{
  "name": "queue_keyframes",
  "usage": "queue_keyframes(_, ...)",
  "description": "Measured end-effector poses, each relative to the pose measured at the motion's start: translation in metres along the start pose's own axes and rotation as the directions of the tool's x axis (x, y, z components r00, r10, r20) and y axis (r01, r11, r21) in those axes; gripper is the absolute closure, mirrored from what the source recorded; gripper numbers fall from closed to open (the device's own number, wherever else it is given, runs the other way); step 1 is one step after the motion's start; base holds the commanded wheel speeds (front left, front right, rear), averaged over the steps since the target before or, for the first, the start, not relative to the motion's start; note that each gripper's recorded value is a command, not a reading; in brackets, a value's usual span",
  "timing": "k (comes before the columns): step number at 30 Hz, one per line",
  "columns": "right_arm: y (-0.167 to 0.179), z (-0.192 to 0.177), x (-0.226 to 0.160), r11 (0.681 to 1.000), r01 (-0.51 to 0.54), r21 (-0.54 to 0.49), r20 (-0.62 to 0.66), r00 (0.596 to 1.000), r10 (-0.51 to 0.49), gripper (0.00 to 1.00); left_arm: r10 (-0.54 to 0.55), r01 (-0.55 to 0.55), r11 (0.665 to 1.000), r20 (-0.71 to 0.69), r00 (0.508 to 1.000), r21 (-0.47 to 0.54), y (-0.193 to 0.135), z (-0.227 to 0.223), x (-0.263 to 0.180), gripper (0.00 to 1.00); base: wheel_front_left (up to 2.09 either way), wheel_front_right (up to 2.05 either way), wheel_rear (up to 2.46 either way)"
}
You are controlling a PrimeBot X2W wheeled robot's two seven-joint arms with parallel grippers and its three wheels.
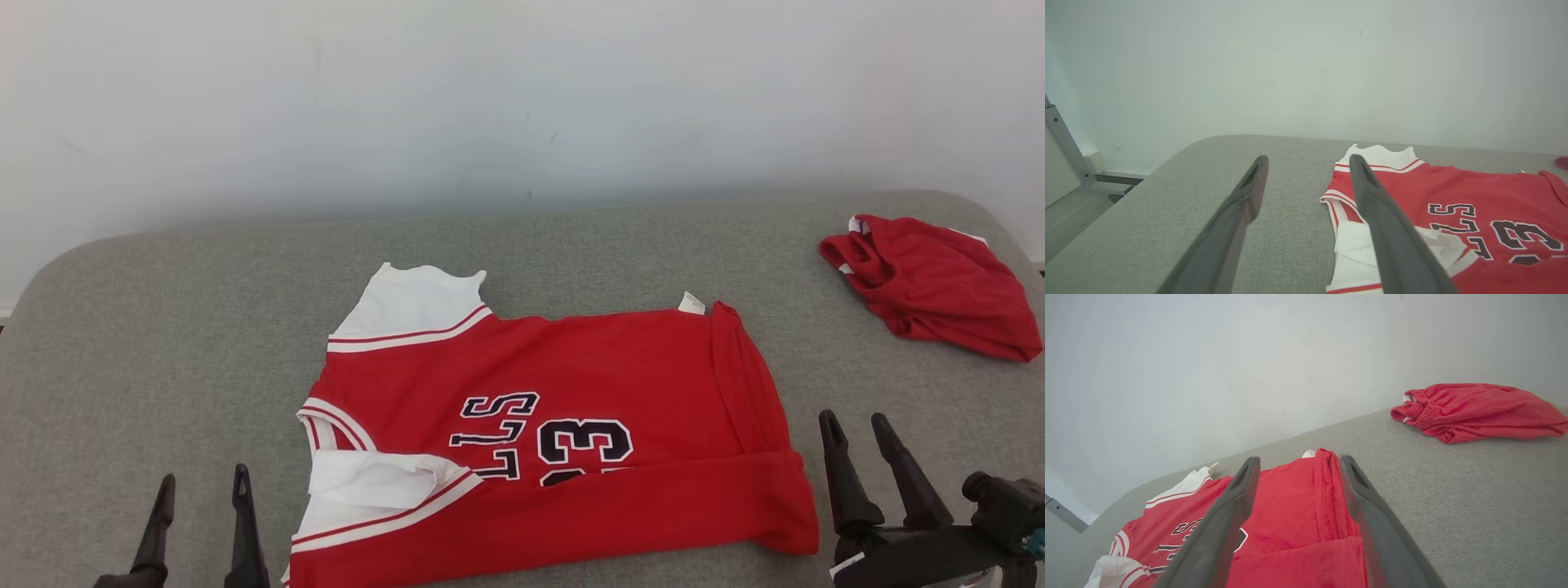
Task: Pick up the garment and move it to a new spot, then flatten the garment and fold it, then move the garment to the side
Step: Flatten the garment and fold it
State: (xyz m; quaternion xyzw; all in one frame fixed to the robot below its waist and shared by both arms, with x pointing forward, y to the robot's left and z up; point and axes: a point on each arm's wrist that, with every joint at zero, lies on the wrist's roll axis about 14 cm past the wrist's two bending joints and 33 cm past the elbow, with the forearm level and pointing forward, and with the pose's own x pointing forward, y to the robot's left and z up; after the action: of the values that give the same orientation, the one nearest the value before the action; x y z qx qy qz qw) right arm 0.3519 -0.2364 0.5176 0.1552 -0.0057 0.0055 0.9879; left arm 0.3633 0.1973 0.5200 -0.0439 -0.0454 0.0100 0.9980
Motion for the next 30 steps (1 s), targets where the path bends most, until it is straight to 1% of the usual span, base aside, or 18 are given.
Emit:
queue_keyframes(3, 0.004, 0.009, -0.002, 0.998, -0.018, -0.068, 0.06, 0.998, 0.022, 0.0, 0.004, -0.004, 1.0, 0.022, 1.0, 0.013, 0.001, 0.006, 0.001, 0.0, 0.0, 0.0, 0.0)
queue_keyframes(6, 0.008, 0.006, -0.009, 0.998, -0.016, -0.064, 0.083, 0.996, 0.021, 0.0, 0.004, -0.005, 0.999, 0.025, 1.0, 0.041, 0.002, 0.005, -0.003, 0.0, 0.0, 0.0, 0.0)
queue_keyframes(7, 0.009, 0.002, -0.014, 0.996, -0.019, -0.084, 0.083, 0.996, 0.026, 0.0, -0.002, 0.001, 0.998, 0.022, 1.0, 0.059, 0.002, 0.004, -0.005, 0.0, 0.0, 0.0, 0.0)
queue_keyframes(10, 0.01, 0.002, -0.017, 0.994, -0.021, -0.106, 0.094, 0.995, 0.031, 0.0, 0.0, -0.001, 0.998, 0.014, 1.0, 0.062, 0.002, 0.001, -0.007, 0.0, 0.0, 0.0, 0.0)
queue_keyframes(19, 0.012, -0.002, -0.02, 0.993, -0.02, -0.118, 0.097, 0.995, 0.032, 0.0, -0.006, 0.005, 0.994, 0.009, 1.0, 0.105, 0.004, -0.002, -0.012, 0.0, 0.0, 0.0, 0.0)
queue_keyframes(26, 0.013, -0.008, -0.018, 0.992, -0.027, -0.126, 0.079, 0.996, 0.037, 0.0, -0.001, 0.0, 0.995, 0.005, 1.0, 0.102, 0.007, -0.004, -0.013, 0.0, 0.0, 0.0, 0.0)
queue_keyframes(30, 0.018, -0.005, -0.01, 0.989, -0.049, -0.136, 0.085, 0.995, 0.061, 0.0, -0.008, 0.009, 0.995, -0.006, 1.0, 0.104, 0.007, -0.008, -0.01, 0.0, 0.0, 0.0, 0.0)
